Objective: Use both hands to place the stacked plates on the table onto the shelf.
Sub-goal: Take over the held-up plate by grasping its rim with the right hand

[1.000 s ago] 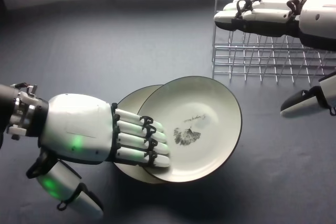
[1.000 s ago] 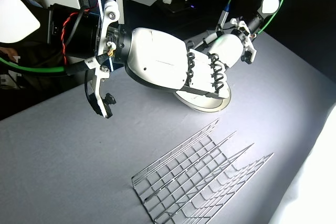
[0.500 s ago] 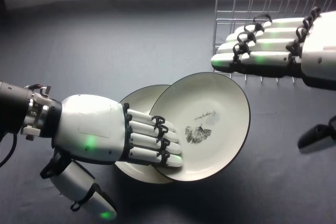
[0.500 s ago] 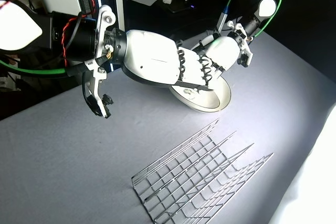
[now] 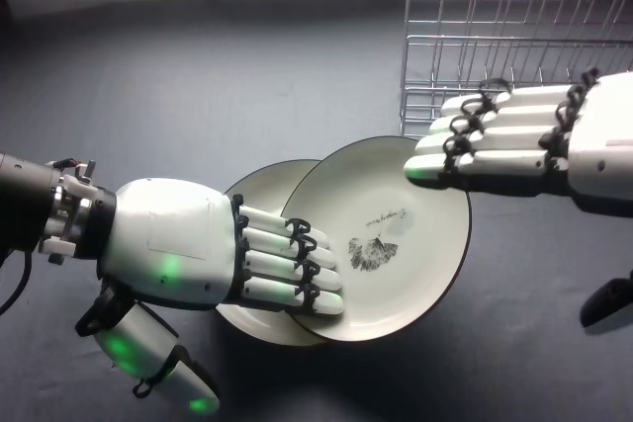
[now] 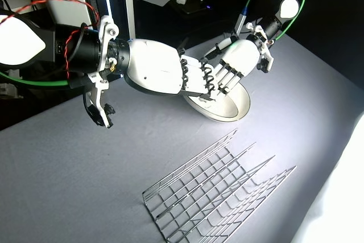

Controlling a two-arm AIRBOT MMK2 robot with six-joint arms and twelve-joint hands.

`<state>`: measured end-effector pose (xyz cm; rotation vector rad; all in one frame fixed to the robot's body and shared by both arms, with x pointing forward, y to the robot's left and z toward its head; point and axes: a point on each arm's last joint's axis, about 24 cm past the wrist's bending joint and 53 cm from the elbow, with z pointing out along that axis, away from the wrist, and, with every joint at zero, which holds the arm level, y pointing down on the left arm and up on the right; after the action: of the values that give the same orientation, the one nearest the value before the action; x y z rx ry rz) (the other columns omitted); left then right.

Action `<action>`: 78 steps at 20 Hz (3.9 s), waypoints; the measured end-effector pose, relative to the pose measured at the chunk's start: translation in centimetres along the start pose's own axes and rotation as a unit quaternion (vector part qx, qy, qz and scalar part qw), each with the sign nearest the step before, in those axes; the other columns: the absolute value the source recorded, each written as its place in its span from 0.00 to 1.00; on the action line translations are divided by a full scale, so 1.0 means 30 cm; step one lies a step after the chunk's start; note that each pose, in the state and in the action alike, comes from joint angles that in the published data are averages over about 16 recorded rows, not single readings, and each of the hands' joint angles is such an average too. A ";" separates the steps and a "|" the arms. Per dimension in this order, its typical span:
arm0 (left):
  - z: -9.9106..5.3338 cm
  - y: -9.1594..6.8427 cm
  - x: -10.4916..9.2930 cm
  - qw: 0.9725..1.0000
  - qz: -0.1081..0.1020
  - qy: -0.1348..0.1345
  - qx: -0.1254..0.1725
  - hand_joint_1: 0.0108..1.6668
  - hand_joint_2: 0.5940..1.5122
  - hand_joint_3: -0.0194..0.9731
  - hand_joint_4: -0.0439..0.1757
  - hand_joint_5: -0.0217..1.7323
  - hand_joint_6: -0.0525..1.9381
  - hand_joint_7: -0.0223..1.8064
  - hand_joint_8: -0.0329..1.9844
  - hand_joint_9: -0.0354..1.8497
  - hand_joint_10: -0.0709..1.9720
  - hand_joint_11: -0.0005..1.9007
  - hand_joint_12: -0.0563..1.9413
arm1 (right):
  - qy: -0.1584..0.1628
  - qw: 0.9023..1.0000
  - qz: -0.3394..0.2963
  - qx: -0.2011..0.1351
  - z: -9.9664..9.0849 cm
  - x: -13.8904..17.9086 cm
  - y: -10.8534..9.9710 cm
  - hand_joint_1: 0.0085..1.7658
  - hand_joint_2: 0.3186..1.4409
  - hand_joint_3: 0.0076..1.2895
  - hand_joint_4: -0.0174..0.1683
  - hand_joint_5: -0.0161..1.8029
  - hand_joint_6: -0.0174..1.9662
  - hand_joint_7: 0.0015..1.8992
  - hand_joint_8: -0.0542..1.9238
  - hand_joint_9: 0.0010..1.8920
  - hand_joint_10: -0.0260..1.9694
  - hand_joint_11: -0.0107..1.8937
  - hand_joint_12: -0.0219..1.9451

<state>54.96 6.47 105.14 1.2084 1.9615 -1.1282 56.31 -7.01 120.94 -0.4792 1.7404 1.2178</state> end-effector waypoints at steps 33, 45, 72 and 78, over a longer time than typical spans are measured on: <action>0.004 0.001 -0.002 1.000 -0.003 -0.001 0.003 0.00 0.65 0.03 0.16 0.01 0.01 0.01 0.01 0.02 0.03 0.01 0.03 | 0.043 0.992 -0.047 -0.113 0.023 0.096 -0.056 0.61 0.45 0.01 0.09 0.02 0.01 0.01 0.02 0.01 0.02 0.01 0.02; 0.007 0.000 -0.004 1.000 -0.004 -0.003 0.004 0.00 0.65 0.04 0.17 0.01 0.01 0.01 0.01 0.01 0.03 0.01 0.02 | 0.048 0.992 -0.036 -0.111 0.164 0.154 -0.100 0.61 0.47 0.01 0.09 0.02 0.01 0.01 0.02 0.01 0.02 0.01 0.02; 0.017 -0.003 -0.017 1.000 -0.016 -0.011 0.006 0.00 0.65 0.04 0.16 0.01 0.01 0.01 0.01 0.01 0.03 0.01 0.03 | 0.049 0.994 -0.030 -0.096 0.249 0.178 -0.149 0.62 0.48 0.00 0.08 0.02 0.01 0.01 0.02 0.01 0.02 0.01 0.06; 0.018 -0.002 -0.022 1.000 -0.021 -0.014 0.007 0.00 0.66 0.04 0.16 0.01 0.01 0.01 0.01 0.01 0.03 0.01 0.03 | 0.043 0.994 -0.032 -0.097 0.267 0.161 -0.151 0.66 0.52 0.00 0.08 0.07 0.02 0.06 0.04 0.06 0.04 0.03 0.25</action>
<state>55.22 5.71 105.43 1.1574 1.9690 -1.1745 60.96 -1.01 113.84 -0.7071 1.6732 1.3425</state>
